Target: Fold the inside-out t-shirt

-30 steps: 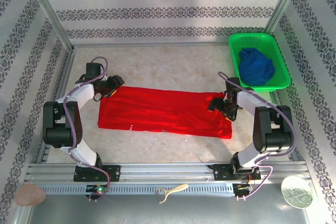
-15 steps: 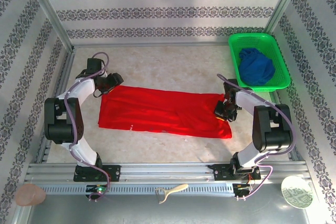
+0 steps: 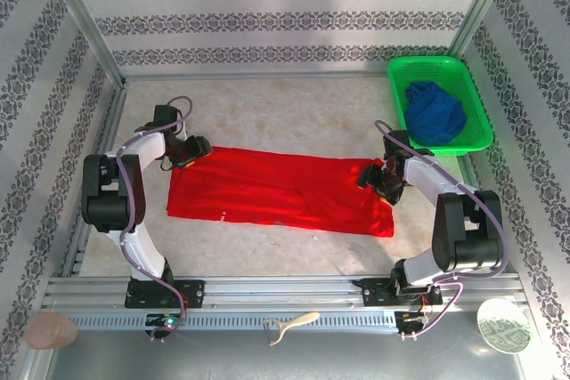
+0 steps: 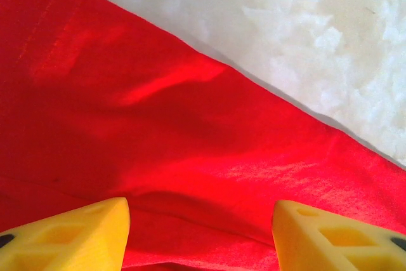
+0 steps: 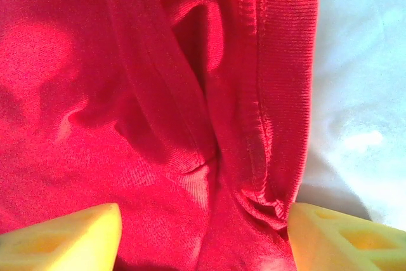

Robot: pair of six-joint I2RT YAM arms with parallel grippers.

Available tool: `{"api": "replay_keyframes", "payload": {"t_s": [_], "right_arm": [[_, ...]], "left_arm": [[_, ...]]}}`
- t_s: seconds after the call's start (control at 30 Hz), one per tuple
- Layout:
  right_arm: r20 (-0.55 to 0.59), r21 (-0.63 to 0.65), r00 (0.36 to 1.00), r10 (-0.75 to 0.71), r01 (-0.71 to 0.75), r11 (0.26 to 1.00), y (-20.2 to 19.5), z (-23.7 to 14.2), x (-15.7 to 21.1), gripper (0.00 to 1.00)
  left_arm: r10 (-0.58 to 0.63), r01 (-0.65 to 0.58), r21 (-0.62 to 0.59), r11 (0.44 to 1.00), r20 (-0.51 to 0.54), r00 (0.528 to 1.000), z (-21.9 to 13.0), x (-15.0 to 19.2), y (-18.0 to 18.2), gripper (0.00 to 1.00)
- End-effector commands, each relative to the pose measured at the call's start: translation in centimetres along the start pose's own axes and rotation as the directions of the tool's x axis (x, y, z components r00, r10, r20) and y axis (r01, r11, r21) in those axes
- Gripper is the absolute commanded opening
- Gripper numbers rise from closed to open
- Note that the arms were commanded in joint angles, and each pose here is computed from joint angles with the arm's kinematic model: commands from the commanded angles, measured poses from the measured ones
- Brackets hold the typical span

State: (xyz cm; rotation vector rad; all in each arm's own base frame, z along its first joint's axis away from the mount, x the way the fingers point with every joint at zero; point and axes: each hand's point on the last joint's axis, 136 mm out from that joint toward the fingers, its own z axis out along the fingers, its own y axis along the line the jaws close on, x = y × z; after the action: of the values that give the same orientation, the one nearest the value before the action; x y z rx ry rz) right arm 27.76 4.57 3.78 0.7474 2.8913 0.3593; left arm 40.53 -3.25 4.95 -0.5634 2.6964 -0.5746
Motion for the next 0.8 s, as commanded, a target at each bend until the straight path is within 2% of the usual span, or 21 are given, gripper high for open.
{"api": "replay_keyframes", "payload": {"t_s": [0.0,0.17,0.27,0.37,0.53,0.57,0.77], "right_arm": [[-0.007,0.063,1.0,-0.011,0.011,0.998,-0.4,0.8,0.1,0.73],[-0.042,0.186,0.998,-0.05,0.057,0.981,-0.8,2.1,0.9,0.73],[-0.074,0.271,0.996,-0.053,0.071,0.96,-1.7,2.9,2.0,0.69],[-0.072,0.325,0.996,-0.061,0.081,0.942,-2.1,2.8,2.3,0.55],[-0.08,0.288,0.996,-0.039,0.06,0.956,-1.4,2.9,1.9,0.05],[-0.079,0.278,0.996,-0.031,0.052,0.959,-1.4,2.9,1.8,0.0],[-0.012,0.195,1.0,0.006,-0.003,0.981,-1.7,0.5,-0.3,0.0]], "left_arm": [[0.006,-0.006,0.036,0.999,-0.013,1.0,0.0,0.6,-0.7,0.61],[-0.003,0.003,0.044,0.999,-0.005,1.0,-0.1,0.4,-0.8,0.61],[-0.008,0.008,0.046,0.999,-0.001,1.0,-0.1,0.3,-0.9,0.61],[-0.014,0.014,0.044,0.999,0.004,1.0,-0.1,0.2,-0.8,0.61],[-0.016,0.016,0.028,0.999,-0.007,1.0,0.3,0.5,-0.2,0.61],[-0.014,0.014,0.021,1.0,-0.008,1.0,0.3,0.6,0.0,0.61],[0.012,-0.012,-0.005,1.0,-0.058,0.998,1.0,2.3,0.8,0.61]]}}
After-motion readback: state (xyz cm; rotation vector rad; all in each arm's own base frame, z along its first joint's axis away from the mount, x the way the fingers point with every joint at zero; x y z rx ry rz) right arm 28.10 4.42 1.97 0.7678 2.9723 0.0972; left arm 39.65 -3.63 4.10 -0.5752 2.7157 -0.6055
